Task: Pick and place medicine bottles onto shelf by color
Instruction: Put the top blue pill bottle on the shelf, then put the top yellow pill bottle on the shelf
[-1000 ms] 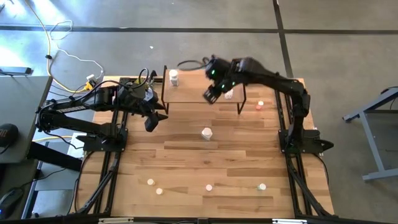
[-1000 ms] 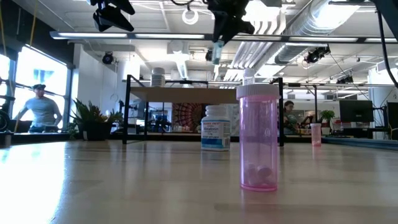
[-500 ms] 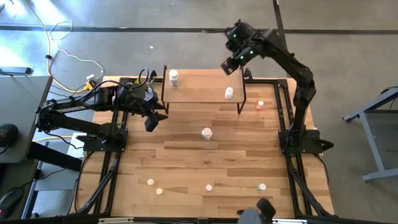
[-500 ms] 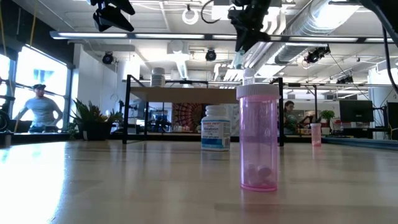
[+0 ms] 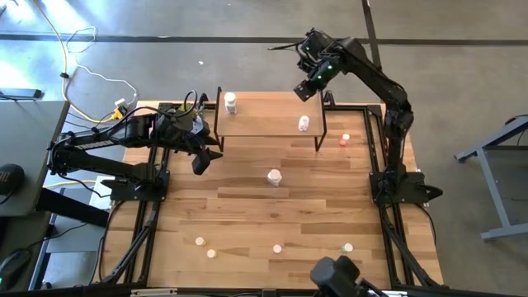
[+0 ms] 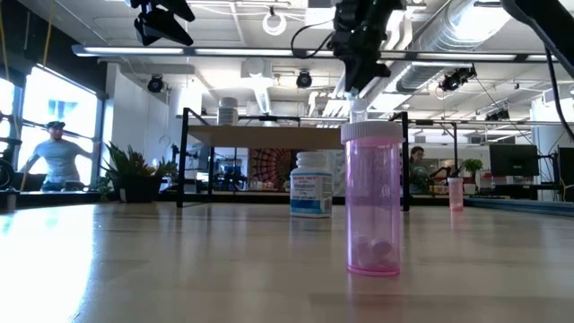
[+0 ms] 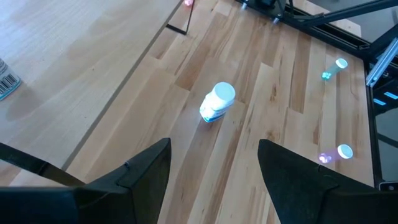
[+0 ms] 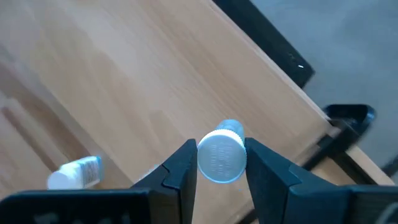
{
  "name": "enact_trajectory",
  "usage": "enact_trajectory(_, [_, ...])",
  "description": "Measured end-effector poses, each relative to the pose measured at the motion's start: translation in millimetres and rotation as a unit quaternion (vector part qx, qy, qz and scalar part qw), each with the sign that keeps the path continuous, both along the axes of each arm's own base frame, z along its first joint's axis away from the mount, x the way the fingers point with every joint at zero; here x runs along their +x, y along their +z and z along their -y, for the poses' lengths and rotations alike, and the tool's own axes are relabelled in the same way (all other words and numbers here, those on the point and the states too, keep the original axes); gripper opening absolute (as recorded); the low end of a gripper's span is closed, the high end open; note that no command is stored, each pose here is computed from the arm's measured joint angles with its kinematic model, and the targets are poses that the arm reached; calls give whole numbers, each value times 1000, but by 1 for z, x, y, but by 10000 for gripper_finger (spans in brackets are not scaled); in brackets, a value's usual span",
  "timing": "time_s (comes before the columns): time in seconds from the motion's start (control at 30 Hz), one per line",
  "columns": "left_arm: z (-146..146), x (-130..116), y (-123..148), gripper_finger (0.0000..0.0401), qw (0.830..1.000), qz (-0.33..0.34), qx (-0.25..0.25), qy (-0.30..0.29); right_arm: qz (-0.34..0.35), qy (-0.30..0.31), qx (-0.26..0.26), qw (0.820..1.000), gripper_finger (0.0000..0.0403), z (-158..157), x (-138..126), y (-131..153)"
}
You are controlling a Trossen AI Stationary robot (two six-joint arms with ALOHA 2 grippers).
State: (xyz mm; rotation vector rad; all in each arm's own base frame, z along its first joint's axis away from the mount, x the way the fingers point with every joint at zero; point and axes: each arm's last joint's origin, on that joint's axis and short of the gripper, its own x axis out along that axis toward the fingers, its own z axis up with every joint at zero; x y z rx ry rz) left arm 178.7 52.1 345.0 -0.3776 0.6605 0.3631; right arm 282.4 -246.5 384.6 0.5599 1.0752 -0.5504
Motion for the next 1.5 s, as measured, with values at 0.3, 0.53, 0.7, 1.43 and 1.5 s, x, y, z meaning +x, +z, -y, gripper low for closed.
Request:
enact_trajectory(0.3, [0, 0, 0, 229, 1000, 0, -1, 0, -4, 18, 30, 999, 106, 11, 14, -22])
enact_trajectory(0.53, [0, 0, 0, 229, 1000, 3, -6, 5, -20, 33, 39, 998, 106, 15, 20, -34])
enact_trajectory(0.7, [0, 0, 0, 229, 1000, 3, -6, 5, -36, 41, 50, 997, 106, 18, 22, -43])
enact_trajectory(1.43, [0, 0, 0, 229, 1000, 4, -7, 4, -51, 41, 46, 997, 177, 18, 21, -44])
enact_trajectory(1.5, [0, 0, 0, 229, 1000, 4, -7, 4, -49, 33, 48, 997, 184, 17, 21, -43])
